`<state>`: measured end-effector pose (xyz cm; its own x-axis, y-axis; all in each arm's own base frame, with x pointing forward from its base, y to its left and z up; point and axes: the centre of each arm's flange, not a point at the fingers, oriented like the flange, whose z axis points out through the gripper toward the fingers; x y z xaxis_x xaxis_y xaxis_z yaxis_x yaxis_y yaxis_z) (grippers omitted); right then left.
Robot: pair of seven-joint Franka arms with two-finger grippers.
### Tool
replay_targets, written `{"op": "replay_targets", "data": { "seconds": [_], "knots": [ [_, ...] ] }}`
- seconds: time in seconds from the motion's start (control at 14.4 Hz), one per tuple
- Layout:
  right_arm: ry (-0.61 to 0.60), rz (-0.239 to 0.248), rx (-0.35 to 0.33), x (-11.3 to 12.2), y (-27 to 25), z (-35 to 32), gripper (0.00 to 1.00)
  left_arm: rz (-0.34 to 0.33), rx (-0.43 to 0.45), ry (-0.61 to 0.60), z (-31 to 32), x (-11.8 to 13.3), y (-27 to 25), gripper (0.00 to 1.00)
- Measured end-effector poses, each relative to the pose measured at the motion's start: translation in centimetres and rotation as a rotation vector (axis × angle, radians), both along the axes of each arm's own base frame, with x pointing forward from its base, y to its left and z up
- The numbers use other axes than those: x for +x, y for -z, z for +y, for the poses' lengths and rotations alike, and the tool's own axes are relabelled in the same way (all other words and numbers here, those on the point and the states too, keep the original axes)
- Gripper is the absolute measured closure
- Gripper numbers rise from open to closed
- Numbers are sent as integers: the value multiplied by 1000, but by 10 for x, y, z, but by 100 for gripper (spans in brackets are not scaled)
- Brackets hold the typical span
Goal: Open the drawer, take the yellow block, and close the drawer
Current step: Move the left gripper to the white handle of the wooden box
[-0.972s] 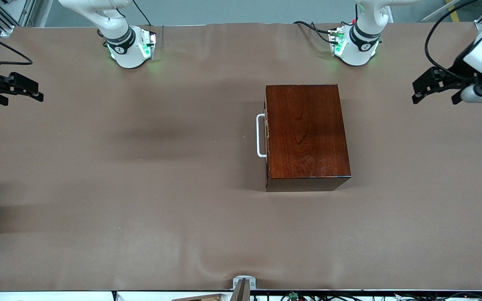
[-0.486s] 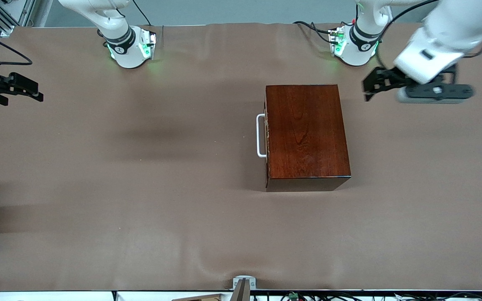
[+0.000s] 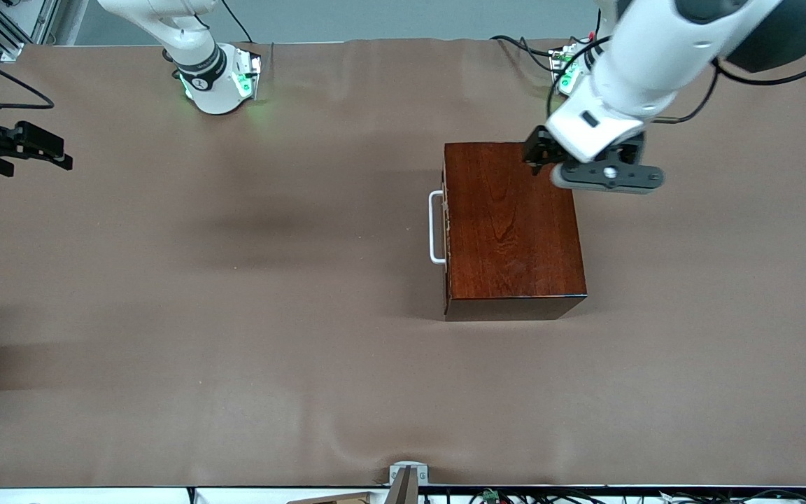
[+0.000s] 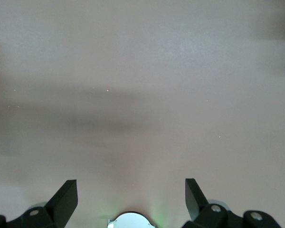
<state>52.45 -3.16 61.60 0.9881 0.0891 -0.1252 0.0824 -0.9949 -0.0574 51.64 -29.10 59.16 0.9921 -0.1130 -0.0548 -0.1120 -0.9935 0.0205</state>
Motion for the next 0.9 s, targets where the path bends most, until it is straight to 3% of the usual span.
{"op": "replay_targets", "data": {
  "seconds": [0.42,0.9],
  "knots": [
    [0,1,0,0,0,0,0,32,-11,-17,-70,-2,31,0],
    [1,1,0,0,0,0,0,-17,41,-93,-145,-15,70,0]
  ]
}}
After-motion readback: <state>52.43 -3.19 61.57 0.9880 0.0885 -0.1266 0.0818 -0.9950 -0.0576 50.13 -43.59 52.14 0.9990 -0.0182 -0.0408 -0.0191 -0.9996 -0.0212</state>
